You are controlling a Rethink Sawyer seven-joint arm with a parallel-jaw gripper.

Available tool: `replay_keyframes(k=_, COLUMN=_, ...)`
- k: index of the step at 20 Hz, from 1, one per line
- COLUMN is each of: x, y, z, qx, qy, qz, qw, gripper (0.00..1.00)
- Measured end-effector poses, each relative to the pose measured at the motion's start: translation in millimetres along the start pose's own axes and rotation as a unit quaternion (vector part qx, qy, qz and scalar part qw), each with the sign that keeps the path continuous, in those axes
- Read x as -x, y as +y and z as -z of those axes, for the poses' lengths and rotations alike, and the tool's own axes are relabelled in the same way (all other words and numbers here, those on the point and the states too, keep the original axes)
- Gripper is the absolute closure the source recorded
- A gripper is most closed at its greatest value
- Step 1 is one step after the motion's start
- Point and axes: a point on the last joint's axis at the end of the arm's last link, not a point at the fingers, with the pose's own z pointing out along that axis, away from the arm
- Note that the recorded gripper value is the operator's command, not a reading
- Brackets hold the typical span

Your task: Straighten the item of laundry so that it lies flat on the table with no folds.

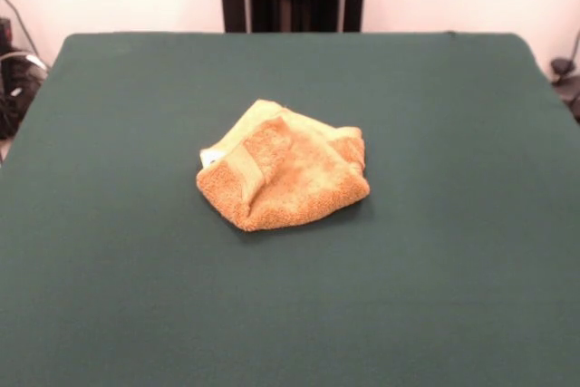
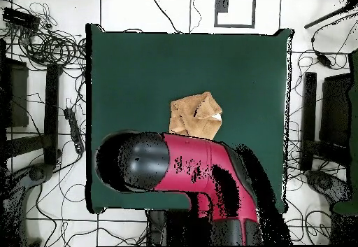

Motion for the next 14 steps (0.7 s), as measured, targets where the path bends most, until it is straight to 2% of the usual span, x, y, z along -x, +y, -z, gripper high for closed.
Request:
replay_keyframes(k=8, x=-0.4, y=14.0, z=-2.7, qx=0.000, qy=0.002, qz=0.017, qw=0.9998, gripper=0.00)
replay_keyframes(k=11, x=-4.3, y=30.3, z=-5.0, qx=-0.001, qy=0.003, qz=0.031, qw=0.9995, gripper=0.00)
replay_keyframes(k=14, x=-8.3, y=57.0, z=-5.7, qx=-0.003, qy=0.001, qz=0.052, qw=0.9986, gripper=0.00)
